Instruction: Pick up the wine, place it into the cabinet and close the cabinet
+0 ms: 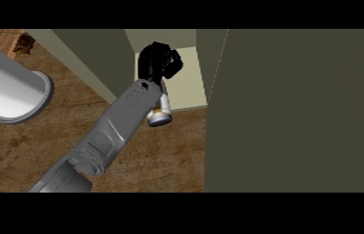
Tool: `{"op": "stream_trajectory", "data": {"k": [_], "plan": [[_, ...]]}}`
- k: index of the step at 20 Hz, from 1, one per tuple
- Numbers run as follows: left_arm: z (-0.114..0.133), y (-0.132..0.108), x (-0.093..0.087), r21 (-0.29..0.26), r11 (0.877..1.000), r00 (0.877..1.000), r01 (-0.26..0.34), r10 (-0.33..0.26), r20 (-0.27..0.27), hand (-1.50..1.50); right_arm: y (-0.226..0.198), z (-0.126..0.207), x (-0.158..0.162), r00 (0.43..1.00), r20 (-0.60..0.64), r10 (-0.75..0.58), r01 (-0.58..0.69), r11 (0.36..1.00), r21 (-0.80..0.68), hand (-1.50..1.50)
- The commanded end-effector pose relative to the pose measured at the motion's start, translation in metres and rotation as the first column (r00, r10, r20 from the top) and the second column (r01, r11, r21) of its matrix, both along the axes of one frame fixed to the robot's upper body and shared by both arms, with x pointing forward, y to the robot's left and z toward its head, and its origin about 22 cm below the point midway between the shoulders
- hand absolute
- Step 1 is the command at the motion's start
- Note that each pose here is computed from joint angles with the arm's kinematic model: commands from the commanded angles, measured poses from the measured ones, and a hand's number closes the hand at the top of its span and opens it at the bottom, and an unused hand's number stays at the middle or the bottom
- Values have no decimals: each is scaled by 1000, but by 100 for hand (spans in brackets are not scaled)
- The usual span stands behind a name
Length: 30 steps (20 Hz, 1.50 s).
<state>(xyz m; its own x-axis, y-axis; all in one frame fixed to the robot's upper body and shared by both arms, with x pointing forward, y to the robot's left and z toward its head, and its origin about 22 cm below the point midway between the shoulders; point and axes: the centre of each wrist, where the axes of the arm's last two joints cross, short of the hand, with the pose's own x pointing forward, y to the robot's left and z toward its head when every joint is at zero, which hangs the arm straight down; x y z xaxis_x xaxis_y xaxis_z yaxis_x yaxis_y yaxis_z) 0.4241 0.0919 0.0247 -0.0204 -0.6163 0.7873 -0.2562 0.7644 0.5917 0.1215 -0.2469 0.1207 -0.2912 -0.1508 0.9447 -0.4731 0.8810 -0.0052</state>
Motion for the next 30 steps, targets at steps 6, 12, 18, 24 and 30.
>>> {"op": "stream_trajectory", "data": {"k": [6,12,18,24,30], "plan": [[8,0,5,106,989,994,-98,103,-43,150,5,16,-6,999,18,36,-36,998,52,-150],[-1,4,2,156,976,988,-154,155,4,-150,-3,10,-1,999,12,52,-52,998,40,-150],[-9,10,-1,219,965,986,-142,158,-60,-150,0,13,-4,999,19,38,-39,997,61,-150],[-17,13,-5,203,966,982,-157,174,-70,-150,3,19,-10,999,12,52,-53,997,53,-150],[-14,-1,-10,56,994,995,-95,95,2,-150,4,9,-6,999,0,43,-42,996,80,-150]]}}
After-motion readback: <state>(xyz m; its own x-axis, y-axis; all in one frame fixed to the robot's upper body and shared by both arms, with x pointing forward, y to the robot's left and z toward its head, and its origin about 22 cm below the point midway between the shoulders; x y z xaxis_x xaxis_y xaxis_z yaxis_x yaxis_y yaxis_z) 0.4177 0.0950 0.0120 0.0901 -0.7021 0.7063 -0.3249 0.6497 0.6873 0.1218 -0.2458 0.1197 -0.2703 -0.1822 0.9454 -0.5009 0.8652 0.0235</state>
